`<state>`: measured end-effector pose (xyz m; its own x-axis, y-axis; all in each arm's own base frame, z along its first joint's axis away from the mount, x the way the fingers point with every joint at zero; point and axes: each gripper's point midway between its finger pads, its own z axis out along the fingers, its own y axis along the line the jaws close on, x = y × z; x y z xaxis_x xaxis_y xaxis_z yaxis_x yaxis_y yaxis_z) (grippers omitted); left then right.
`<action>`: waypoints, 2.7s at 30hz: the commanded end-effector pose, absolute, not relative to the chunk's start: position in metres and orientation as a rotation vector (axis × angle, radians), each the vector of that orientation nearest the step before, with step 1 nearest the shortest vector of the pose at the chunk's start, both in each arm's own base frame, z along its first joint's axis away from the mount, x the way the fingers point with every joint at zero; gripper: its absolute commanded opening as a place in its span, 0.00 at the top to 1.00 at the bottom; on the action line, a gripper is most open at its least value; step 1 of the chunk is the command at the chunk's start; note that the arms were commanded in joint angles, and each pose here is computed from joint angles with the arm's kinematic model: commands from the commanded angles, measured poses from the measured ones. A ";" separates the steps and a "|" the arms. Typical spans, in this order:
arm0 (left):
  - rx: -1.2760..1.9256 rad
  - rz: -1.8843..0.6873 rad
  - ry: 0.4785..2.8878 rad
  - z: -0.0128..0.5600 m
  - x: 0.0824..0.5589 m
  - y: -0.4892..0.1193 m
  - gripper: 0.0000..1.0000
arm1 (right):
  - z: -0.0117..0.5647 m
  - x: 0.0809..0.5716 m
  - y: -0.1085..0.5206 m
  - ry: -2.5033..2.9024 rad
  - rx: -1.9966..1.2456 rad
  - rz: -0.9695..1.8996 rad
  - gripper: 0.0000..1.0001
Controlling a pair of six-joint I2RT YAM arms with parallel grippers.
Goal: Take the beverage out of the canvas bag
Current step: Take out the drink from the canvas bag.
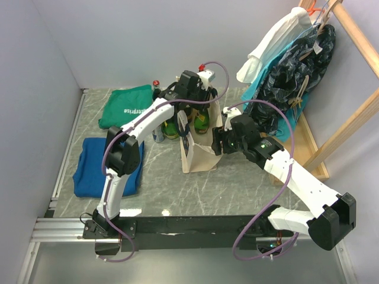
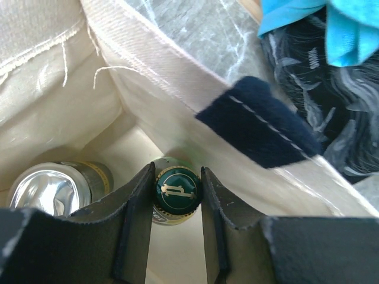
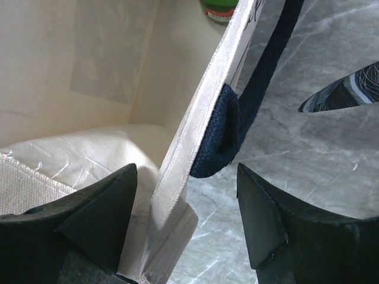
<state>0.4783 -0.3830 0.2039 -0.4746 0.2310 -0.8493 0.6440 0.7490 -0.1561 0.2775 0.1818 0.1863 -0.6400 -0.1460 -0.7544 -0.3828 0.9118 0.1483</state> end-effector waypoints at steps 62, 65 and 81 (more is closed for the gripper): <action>0.673 -0.842 1.492 0.483 0.358 -0.351 0.99 | 0.200 0.277 0.168 2.219 -0.302 0.320 0.26; 0.662 -0.837 1.482 0.489 0.354 -0.346 0.99 | 0.202 0.277 0.169 2.217 -0.298 0.324 0.26; 0.599 -0.803 1.433 0.516 0.333 -0.317 0.99 | 0.202 0.277 0.171 2.215 -0.297 0.337 0.26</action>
